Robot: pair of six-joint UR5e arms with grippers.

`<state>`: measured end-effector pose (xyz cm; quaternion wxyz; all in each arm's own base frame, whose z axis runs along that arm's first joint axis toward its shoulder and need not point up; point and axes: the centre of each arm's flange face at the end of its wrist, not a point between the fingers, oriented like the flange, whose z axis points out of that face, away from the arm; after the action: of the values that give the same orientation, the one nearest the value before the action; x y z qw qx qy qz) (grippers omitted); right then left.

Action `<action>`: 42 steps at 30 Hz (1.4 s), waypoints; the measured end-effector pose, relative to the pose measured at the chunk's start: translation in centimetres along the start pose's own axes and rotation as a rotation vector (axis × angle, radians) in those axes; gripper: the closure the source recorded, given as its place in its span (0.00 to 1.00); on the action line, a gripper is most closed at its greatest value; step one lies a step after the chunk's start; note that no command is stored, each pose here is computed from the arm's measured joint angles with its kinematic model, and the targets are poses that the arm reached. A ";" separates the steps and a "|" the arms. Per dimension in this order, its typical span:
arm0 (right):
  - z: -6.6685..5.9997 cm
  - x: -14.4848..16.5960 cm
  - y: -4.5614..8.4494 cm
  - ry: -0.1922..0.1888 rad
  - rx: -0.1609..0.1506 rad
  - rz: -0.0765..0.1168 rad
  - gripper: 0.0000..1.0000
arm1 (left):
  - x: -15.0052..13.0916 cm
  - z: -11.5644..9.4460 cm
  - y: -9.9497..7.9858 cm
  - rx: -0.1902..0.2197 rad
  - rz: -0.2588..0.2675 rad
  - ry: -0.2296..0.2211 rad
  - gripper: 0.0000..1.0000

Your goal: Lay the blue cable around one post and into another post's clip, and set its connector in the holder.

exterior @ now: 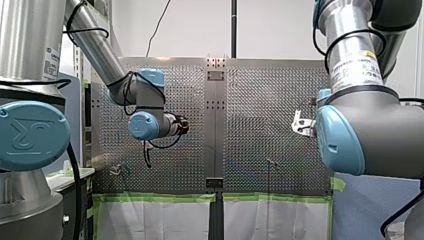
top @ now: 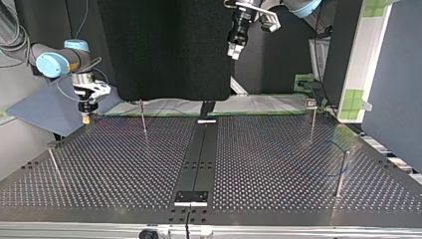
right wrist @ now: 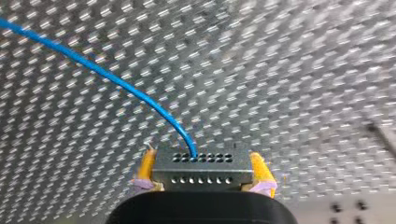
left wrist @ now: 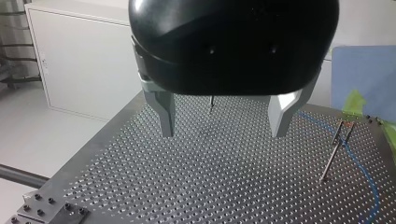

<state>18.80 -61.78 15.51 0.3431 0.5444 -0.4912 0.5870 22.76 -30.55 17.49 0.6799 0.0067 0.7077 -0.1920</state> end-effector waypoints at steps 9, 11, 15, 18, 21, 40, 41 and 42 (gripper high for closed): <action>-0.8 5.5 -2.0 0.075 0.025 0.023 1.00 | 0.0 0.0 0.0 -0.001 0.001 0.002 0.00; -0.9 6.1 -2.3 0.084 0.029 0.021 1.00 | 0.0 0.0 0.0 -0.002 0.002 0.004 0.00; -1.0 6.6 -2.6 0.090 0.033 0.020 1.00 | 0.1 -0.1 0.1 -0.004 0.005 0.006 0.00; -1.0 6.6 -2.8 0.090 0.035 0.023 1.00 | 0.0 -0.1 0.1 -0.004 0.005 0.006 0.00; -1.0 6.7 -2.8 0.092 0.036 0.024 1.00 | 0.1 -0.1 0.1 -0.003 0.006 0.007 0.00; -1.5 9.2 -3.5 0.131 0.053 0.020 1.00 | 0.0 0.1 0.4 -0.013 0.007 0.006 0.00; -1.6 9.5 -3.6 0.137 0.054 0.019 1.00 | 0.0 0.2 0.4 -0.014 0.007 0.007 0.00; -1.6 9.8 -3.6 0.141 0.055 0.018 1.00 | 0.0 0.2 0.4 -0.015 0.007 0.007 0.00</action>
<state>20.02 -60.52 25.97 0.3566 0.5065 -0.4542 0.6403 23.03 -30.19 17.37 0.6781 0.0050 0.7115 -0.1844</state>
